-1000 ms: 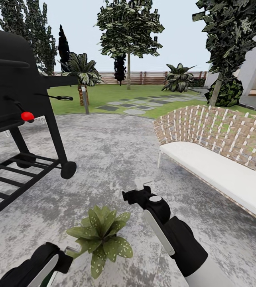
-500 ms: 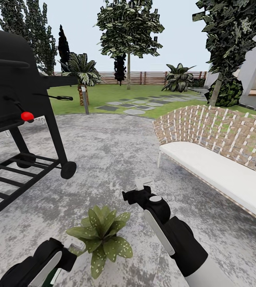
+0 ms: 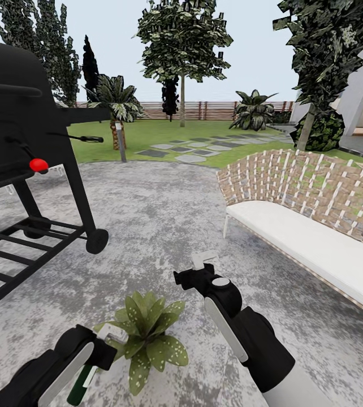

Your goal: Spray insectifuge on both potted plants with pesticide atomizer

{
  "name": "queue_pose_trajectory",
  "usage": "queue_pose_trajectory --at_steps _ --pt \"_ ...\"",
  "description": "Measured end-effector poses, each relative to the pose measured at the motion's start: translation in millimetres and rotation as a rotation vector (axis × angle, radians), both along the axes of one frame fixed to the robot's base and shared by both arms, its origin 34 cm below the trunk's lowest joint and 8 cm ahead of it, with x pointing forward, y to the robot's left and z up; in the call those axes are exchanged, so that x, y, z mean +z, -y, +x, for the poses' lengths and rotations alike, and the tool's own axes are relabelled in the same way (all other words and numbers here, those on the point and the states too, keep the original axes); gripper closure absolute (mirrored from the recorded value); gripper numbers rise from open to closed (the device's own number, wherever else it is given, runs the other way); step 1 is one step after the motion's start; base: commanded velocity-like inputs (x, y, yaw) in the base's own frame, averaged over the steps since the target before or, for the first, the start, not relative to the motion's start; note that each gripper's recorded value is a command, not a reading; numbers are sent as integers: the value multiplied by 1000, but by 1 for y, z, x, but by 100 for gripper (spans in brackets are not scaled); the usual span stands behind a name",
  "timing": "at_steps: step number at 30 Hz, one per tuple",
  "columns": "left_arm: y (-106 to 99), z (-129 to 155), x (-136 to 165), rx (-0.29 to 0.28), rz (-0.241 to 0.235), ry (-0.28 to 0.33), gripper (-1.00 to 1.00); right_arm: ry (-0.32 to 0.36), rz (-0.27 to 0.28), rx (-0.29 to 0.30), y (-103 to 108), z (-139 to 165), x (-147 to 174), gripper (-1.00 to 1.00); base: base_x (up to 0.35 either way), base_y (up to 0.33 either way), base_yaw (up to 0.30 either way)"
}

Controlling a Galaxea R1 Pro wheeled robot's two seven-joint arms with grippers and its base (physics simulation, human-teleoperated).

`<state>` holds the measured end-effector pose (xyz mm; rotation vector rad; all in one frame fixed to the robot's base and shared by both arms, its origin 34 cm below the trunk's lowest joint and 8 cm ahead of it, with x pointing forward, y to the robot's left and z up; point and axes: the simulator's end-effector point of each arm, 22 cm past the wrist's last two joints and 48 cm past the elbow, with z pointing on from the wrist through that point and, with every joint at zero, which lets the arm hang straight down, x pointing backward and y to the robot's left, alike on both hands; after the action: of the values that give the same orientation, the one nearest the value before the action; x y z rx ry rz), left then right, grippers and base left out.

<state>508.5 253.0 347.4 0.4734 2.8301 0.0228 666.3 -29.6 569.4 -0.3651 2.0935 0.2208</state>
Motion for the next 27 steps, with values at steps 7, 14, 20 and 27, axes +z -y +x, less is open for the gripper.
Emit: queue_pose_trajectory --at_steps 7,14,20,27 --pt "1 -7 -11 10 2 -31 100 0 0 0 0 0 0 -100 0 0 0" --pt "1 -5 -12 19 5 -32 100 0 0 0 0 0 0 -100 0 0 0" --pt "-16 9 2 60 2 10 100 -7 -3 -4 2 0 -3 -100 0 12 0" --pt "-19 8 1 66 3 4 100 -2 18 -64 28 12 3 -100 0 300 -55"
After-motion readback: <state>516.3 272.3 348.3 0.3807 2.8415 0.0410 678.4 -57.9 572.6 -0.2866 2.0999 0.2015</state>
